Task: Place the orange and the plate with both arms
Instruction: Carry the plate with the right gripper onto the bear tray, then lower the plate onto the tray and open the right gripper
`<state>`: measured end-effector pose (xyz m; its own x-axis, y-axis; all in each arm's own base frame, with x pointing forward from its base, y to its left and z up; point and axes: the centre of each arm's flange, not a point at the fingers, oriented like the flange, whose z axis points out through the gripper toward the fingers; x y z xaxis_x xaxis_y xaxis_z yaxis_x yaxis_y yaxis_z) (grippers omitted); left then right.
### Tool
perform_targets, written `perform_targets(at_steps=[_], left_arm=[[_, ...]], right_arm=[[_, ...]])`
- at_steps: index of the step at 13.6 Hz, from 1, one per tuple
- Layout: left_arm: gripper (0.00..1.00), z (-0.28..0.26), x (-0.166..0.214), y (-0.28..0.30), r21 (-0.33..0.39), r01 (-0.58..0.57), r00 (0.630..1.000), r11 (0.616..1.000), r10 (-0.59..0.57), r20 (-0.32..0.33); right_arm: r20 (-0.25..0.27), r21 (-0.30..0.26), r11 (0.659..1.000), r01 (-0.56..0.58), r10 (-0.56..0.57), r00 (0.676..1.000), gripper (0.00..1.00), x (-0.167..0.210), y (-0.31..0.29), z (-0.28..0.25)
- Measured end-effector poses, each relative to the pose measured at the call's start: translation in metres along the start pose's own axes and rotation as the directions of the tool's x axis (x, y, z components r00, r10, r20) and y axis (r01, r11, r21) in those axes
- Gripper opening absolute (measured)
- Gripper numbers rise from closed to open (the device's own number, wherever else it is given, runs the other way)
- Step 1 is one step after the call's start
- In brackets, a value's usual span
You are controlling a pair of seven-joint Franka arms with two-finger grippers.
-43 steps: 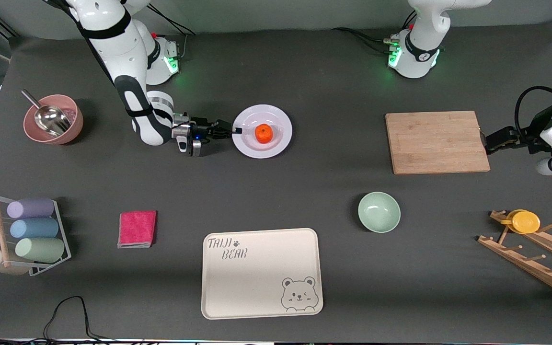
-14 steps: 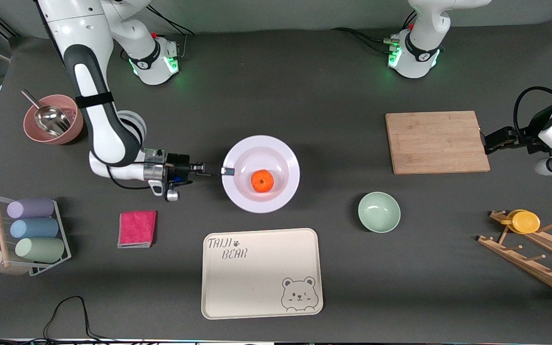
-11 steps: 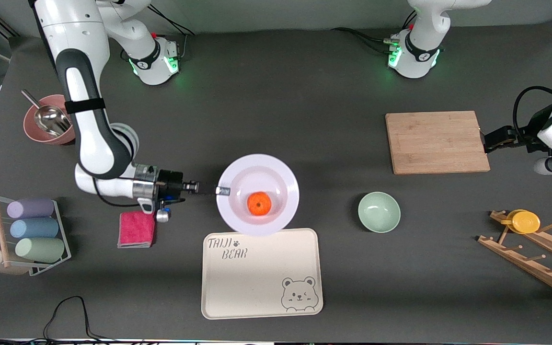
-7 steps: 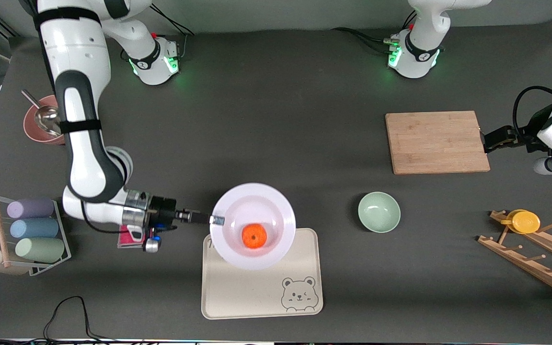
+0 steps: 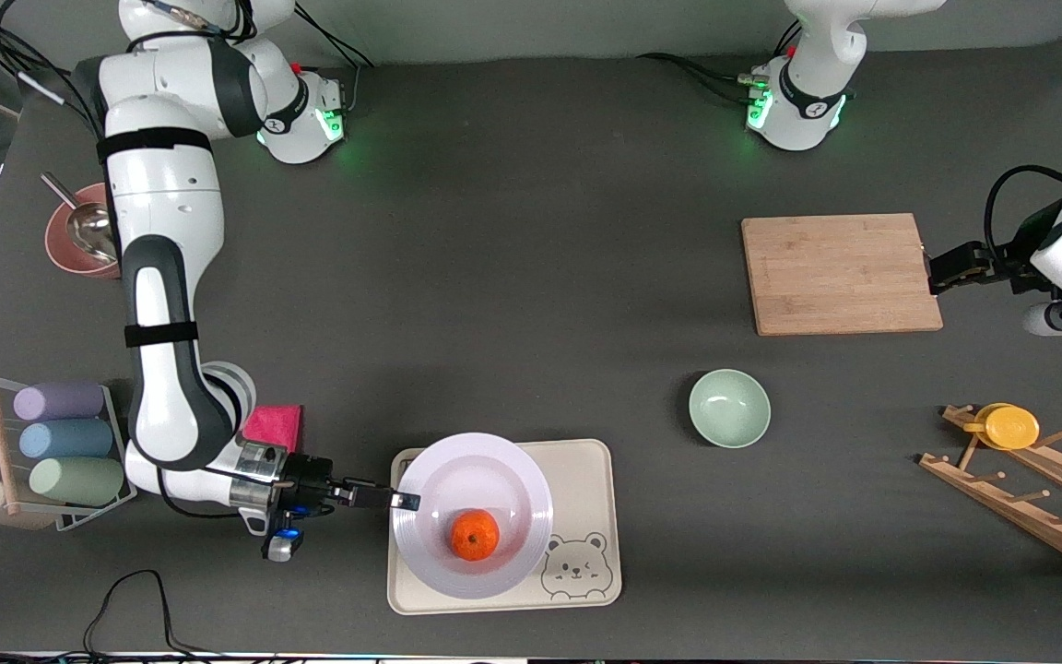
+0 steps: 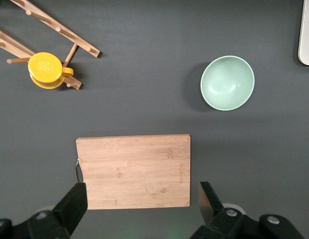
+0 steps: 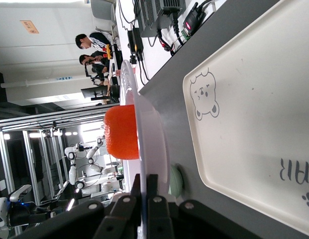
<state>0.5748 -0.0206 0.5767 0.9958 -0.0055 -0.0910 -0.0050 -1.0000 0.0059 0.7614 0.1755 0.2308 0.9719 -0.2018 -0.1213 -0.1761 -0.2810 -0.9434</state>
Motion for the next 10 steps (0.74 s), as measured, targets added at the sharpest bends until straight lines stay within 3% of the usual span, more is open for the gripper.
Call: perform_targets(at_steps=[10], left_arm=[[1.00,0.000,0.000,0.000,0.000,0.000,1.000,1.000,0.000,0.000]], right_arm=[[0.014,-0.044,0.996,0.076,-0.075,0.997,0.06,0.007,0.100,0.029]])
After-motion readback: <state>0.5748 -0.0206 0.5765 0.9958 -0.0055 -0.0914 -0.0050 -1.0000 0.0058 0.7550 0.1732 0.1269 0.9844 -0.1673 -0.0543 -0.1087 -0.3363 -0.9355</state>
